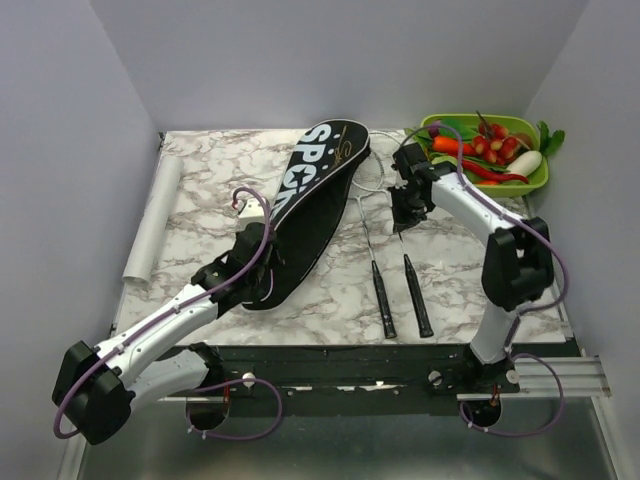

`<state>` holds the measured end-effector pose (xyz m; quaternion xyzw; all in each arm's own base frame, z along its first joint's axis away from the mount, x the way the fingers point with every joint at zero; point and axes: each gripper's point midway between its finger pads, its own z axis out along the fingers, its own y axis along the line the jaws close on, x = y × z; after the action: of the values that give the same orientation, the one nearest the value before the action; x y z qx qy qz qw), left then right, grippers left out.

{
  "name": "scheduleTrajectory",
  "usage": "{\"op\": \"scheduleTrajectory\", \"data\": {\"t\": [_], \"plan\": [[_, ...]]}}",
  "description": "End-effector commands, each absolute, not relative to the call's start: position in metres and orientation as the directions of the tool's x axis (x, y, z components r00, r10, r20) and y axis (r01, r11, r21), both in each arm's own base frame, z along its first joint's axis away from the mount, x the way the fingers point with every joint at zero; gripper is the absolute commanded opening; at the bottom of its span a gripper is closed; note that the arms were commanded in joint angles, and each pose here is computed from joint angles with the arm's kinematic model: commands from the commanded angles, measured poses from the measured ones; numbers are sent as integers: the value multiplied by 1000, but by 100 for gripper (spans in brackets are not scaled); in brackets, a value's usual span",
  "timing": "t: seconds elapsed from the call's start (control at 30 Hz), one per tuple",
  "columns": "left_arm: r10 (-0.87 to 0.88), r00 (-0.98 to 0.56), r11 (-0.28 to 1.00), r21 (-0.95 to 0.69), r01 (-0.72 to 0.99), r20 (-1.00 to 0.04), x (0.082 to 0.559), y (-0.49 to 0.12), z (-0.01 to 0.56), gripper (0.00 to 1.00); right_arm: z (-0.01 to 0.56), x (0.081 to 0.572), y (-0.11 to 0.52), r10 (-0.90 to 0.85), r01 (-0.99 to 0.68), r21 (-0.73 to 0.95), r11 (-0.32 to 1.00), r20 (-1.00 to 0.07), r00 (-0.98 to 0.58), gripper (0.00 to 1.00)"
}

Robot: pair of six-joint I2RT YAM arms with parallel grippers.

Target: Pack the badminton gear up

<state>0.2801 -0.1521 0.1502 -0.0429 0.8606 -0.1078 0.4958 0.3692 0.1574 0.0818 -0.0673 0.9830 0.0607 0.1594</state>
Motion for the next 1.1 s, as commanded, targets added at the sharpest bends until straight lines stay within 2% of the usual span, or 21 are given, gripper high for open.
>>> {"op": "scheduleTrajectory", "data": {"t": [0.0,0.17,0.23,0.37,0.6,0.8,1.07], "plan": [[-241,-435,961,-276,19,-867,286,-149,188,0,114,339,154,-46,-110,135,985,-410,-911,1],[-248,-434,960,-279,9,-866,291,-152,199,0,123,283,149,-74,-140,125,982,-430,-900,1],[-252,-444,958,-286,9,-860,293,-157,197,0,116,257,142,-98,-149,98,984,-401,-911,1],[-267,-454,950,-310,22,-850,299,-170,201,0,133,216,132,-68,-146,135,980,-462,-884,1],[-232,-471,950,-303,79,-851,299,-211,202,0,126,152,130,-98,-202,206,958,-425,-900,1],[-173,-488,963,-252,100,-855,294,-239,192,0,134,127,150,-127,-257,282,924,-408,-904,1],[-176,-476,964,-249,94,-862,290,-237,190,0,112,108,155,-166,-263,268,927,-337,-927,1]]}}
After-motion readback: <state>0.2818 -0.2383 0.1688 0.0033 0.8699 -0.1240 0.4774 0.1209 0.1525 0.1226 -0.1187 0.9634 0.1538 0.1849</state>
